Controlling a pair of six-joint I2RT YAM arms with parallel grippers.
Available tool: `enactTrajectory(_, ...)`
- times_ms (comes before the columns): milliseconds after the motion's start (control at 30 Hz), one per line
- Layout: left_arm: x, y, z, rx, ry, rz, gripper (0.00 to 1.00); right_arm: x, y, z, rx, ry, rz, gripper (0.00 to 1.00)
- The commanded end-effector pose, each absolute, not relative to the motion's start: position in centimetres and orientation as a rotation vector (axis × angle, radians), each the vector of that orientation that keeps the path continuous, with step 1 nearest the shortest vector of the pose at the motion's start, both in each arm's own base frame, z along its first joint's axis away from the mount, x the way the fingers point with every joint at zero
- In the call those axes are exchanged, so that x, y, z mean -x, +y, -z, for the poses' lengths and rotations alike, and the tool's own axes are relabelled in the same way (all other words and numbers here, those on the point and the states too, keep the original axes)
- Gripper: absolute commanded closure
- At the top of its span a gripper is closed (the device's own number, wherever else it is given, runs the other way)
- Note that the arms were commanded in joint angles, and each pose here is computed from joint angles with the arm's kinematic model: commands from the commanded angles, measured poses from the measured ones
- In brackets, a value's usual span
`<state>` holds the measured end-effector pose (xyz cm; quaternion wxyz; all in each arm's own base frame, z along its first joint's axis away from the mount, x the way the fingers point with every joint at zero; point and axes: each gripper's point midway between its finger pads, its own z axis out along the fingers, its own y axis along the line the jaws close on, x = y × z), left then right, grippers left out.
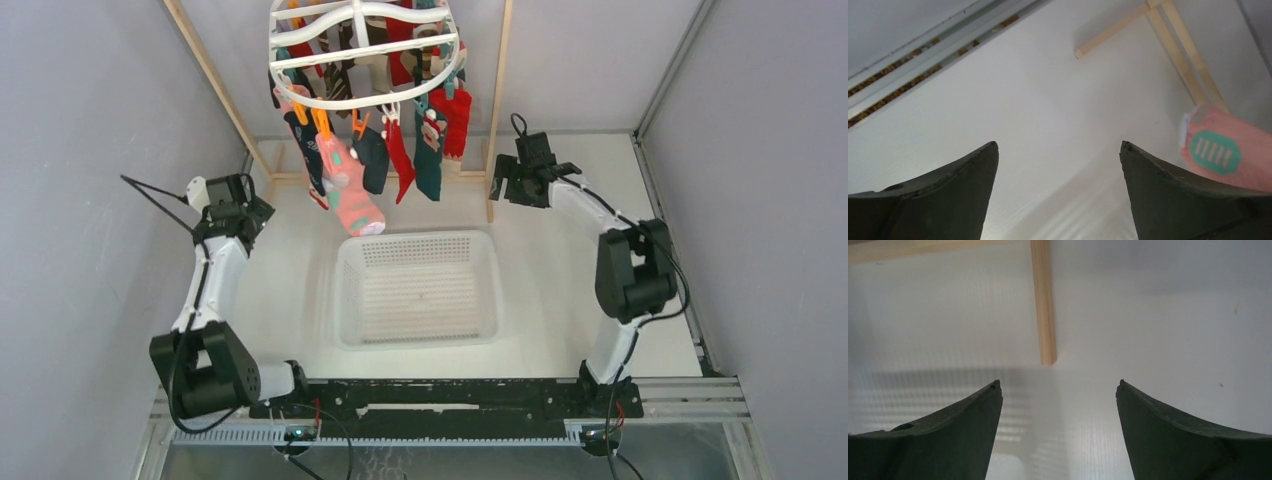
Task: Remove the socks clipped to the hanger
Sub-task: Move the bin to the center of the board, then move the clothesline to the center of the board.
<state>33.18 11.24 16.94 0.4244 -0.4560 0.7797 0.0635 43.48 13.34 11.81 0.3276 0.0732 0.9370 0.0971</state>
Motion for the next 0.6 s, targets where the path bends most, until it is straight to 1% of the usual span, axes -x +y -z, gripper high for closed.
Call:
enactTrajectory(0,-35.7,14.0,-20.1,1.109,1.871,-0.276,0.06,-47.5,14.4,-12.1,-0.132,2.381,-0.279,0.11)
enactTrajectory(67,-36.1,14.5,-19.5,1.107,1.897,-0.314,0.07,-48.2,14.8,-10.3,-0.116,2.409,-0.269,0.13)
enactTrajectory(133,-36.6,14.5,-18.5,1.105,1.927,-0.311,0.1,-48.7,15.3,-9.2,-0.1,2.425,-0.26,0.14)
enactTrajectory(233,-37.1,14.7,-17.3,1.09,1.967,-0.333,0.13,-49.2,15.9,-7.9,-0.077,2.448,-0.248,0.15)
enactTrajectory(333,-37.7,15.3,-15.7,1.092,2.026,-0.361,0.13,-49.7,16.3,-7.1,-0.062,2.459,-0.234,0.16)
enactTrajectory(400,-38.2,15.4,-14.7,1.089,2.067,-0.335,0.17,-50.0,16.7,-6.9,-0.049,2.465,-0.231,0.18)
enactTrajectory(567,-39.1,15.5,-13.2,1.065,2.137,-0.318,0.2,-50.2,16.8,-6.4,-0.013,2.471,-0.148,0.22)
